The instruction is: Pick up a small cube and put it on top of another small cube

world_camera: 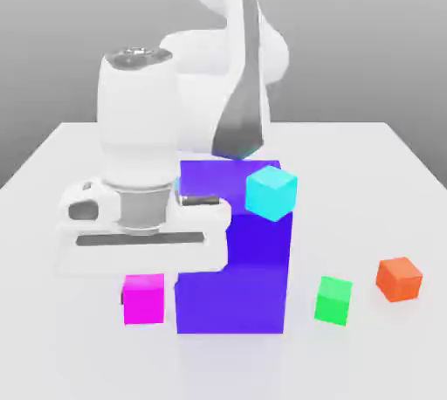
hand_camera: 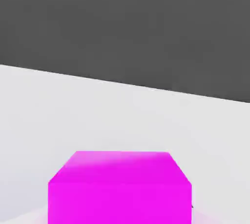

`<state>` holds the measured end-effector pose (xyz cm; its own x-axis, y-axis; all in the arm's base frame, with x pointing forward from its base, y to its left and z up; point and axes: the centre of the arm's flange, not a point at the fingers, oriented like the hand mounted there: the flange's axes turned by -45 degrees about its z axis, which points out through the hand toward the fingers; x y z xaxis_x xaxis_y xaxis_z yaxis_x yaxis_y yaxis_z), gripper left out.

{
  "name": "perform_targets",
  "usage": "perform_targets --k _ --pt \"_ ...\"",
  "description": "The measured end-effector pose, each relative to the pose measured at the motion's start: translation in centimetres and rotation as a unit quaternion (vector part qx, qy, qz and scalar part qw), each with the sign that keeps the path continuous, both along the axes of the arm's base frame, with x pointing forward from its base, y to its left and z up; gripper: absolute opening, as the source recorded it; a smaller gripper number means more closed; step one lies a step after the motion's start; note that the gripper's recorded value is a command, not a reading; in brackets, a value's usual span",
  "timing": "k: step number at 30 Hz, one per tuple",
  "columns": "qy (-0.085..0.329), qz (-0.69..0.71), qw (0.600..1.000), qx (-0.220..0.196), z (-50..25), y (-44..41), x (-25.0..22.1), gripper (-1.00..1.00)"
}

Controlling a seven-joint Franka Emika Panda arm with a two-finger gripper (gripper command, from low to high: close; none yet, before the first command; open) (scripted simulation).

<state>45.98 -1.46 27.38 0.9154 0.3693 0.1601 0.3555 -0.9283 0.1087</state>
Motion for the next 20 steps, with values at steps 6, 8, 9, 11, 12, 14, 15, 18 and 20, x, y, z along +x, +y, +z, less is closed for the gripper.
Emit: perform_targets --k 6,8,9,11,12,14,15,18,20 --pt "0.021 0.229 0.973 -0.020 0.0 15.9 -6.2 -1.00" --pt "0.053 0.279 0.959 -0.020 -1.3 18.5 -9.7 -1.00" --pt "0.070 0.298 0.952 -0.019 -2.1 19.3 -11.4 -1.00" --pt "0.091 0.301 0.949 -0.011 -3.4 19.3 -12.4 -1.00" --pt "0.094 0.302 0.949 -0.010 -4.3 19.4 -12.5 -1.00" --pt "0.096 0.303 0.948 -0.009 -6.2 19.5 -12.6 -1.00" --pt "0.097 0.303 0.948 -0.009 -7.2 19.5 -12.6 -1.00" --pt "0.097 0.303 0.948 -0.009 -9.1 19.4 -12.7 1.00" --pt "0.097 0.303 0.948 -0.009 -9.1 19.4 -12.7 1.00"
